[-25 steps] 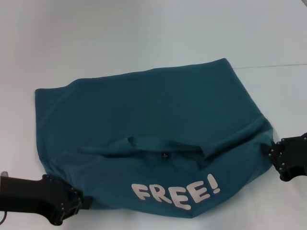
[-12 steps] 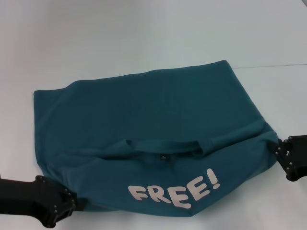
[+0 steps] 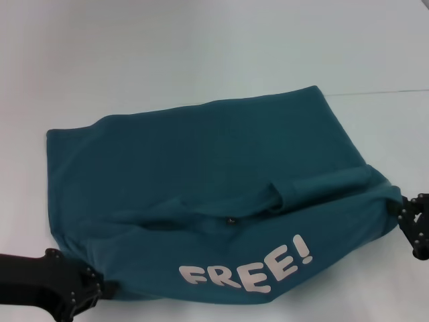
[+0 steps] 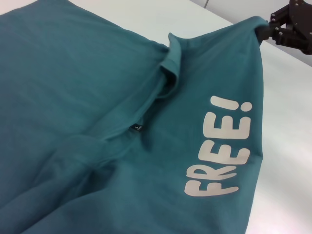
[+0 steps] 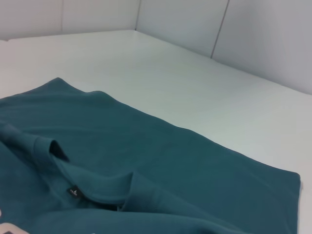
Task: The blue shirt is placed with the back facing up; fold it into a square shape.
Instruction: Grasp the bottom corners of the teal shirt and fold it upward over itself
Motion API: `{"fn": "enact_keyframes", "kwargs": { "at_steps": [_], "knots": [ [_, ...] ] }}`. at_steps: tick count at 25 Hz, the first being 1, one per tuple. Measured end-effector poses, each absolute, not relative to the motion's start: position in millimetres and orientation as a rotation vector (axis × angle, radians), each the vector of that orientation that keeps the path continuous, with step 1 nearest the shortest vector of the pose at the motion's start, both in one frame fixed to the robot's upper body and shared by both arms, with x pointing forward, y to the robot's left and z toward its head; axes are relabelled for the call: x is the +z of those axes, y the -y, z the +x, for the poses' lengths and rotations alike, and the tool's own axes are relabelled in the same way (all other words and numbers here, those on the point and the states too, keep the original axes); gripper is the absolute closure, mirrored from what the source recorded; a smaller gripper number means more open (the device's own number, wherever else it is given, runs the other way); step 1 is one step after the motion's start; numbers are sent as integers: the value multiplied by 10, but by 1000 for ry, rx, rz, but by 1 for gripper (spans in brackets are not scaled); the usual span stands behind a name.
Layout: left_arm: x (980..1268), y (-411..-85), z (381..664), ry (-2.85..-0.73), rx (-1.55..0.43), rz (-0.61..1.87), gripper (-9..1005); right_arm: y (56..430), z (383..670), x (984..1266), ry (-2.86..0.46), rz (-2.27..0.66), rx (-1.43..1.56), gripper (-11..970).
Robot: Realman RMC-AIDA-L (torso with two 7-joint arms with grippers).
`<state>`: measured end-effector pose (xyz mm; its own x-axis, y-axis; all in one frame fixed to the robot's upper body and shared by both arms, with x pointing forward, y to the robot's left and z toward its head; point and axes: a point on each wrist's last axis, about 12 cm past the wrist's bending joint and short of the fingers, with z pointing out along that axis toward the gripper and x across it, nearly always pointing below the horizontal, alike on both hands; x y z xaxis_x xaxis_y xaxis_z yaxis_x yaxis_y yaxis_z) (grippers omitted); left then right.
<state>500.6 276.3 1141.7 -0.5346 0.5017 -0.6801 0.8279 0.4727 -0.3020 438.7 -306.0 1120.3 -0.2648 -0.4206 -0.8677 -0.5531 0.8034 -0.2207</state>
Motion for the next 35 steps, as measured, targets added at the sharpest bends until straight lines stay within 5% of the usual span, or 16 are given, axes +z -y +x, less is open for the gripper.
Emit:
{"fn": "enact_keyframes", "kwargs": {
  "at_steps": [17,35],
  "knots": [
    [11543,-2769,5032,-2195,-803,1084,993,3055,4498,11303,-1866,-730,151,924],
    [11668,-2811,5300,-2095,-641,943,994,3034,4910,11518,-1810,-691,84,923]
  ]
}}
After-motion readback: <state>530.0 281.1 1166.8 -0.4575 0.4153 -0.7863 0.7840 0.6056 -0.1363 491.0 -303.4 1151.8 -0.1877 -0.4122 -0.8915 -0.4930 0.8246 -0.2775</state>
